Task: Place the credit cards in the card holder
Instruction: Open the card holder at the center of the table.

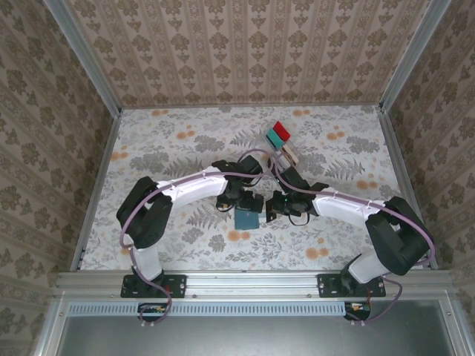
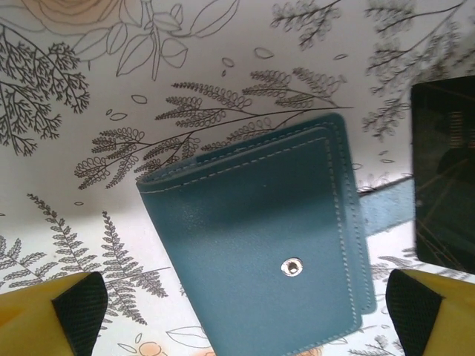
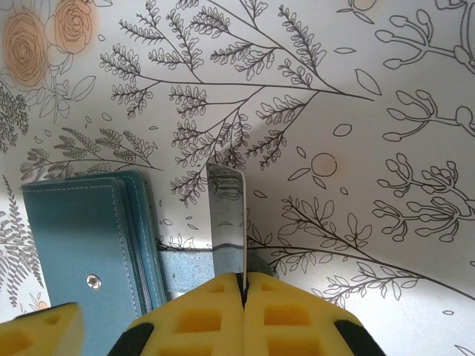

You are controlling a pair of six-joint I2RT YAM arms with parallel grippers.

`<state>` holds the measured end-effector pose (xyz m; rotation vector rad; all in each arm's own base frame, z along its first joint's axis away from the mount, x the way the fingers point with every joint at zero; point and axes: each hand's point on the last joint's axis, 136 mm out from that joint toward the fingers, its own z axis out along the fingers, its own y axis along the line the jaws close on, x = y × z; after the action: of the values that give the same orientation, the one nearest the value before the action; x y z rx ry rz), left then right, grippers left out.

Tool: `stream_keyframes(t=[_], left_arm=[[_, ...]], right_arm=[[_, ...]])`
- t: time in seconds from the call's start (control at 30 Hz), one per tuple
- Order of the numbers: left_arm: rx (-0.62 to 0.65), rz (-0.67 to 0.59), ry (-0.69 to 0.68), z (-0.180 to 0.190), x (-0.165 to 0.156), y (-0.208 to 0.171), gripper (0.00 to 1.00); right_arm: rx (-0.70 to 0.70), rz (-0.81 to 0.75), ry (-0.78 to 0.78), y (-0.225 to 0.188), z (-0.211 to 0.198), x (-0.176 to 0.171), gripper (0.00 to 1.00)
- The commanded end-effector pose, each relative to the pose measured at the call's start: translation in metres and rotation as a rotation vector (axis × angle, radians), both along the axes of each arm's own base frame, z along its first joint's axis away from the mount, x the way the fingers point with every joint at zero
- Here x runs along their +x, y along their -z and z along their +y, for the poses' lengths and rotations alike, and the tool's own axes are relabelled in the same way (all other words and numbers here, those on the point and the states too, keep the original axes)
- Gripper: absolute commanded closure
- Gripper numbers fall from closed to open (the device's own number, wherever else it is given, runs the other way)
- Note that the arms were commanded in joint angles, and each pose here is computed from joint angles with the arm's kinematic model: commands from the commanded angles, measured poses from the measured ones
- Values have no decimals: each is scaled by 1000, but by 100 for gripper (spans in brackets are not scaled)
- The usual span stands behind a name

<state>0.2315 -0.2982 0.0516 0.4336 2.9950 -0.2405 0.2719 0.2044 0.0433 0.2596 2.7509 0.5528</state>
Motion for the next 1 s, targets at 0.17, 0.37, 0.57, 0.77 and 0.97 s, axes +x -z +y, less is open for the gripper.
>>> stream_keyframes(t=[0.17, 0.37, 0.57, 0.77, 0.97], left_arm=[[21, 38, 14, -7, -1, 15, 0], [68, 42, 5, -1, 0, 28, 0], [102, 37, 1, 6, 1, 31, 0], [133, -18, -7, 20, 4, 12, 1], [134, -72, -17, 32, 7, -10, 6]], right_arm=[[-60, 76, 32, 24, -17, -18, 100], [-65, 75, 34, 24, -17, -17, 100], [-87, 80, 42, 26, -21, -17, 100], [-142, 83, 51, 27, -30, -17, 100], [-168, 85, 49, 28, -33, -16, 100]])
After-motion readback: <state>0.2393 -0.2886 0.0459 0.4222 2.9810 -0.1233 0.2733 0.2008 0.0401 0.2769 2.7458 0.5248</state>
